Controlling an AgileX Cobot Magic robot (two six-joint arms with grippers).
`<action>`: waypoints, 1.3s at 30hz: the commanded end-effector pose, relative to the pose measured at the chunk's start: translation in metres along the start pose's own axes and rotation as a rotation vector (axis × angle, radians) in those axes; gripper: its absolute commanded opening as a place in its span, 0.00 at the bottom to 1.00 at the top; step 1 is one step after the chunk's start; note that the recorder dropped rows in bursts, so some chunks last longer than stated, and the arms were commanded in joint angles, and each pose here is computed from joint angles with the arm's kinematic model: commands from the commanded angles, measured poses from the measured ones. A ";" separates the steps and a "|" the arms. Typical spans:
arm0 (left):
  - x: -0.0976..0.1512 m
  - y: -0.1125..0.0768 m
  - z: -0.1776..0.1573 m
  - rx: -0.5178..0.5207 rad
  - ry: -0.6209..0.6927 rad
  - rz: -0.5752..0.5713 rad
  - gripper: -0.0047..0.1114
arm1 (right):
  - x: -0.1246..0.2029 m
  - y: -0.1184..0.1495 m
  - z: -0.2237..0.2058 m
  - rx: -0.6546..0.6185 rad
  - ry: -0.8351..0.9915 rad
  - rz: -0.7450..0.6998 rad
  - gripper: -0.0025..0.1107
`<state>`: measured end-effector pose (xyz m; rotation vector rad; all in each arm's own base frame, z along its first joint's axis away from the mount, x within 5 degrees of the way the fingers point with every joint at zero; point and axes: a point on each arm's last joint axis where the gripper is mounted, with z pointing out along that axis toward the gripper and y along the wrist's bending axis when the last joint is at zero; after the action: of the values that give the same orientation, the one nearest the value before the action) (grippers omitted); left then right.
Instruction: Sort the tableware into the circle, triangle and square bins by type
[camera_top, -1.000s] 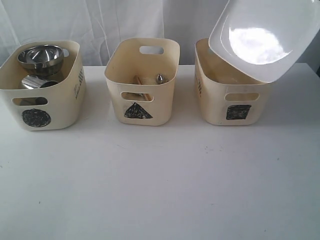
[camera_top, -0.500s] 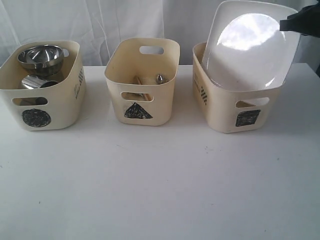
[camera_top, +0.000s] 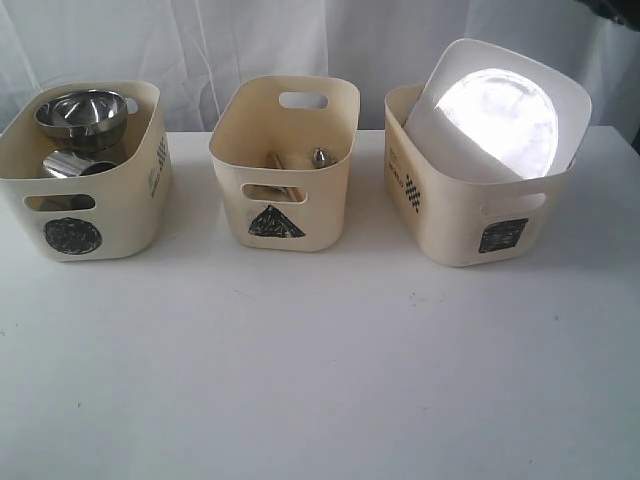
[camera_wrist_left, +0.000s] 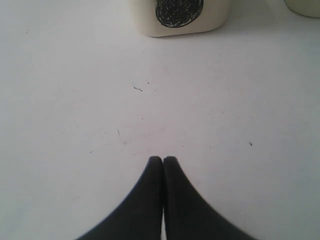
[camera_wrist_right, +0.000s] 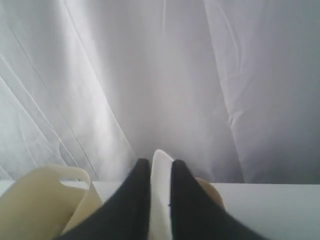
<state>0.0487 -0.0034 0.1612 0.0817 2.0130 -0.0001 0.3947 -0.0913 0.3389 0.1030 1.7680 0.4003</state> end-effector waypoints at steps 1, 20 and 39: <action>0.003 -0.001 0.001 0.008 0.014 -0.002 0.04 | -0.024 0.014 -0.022 0.046 -0.069 0.072 0.02; 0.003 -0.001 0.001 0.008 0.014 -0.002 0.04 | -0.001 0.120 -0.209 0.359 -0.418 -0.146 0.02; 0.003 -0.001 0.001 0.008 0.014 -0.002 0.04 | 0.064 0.143 -0.232 -0.016 -0.247 0.098 0.02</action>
<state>0.0487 -0.0034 0.1612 0.0817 2.0130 -0.0001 0.1379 0.0073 0.3675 0.2458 1.5141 0.4093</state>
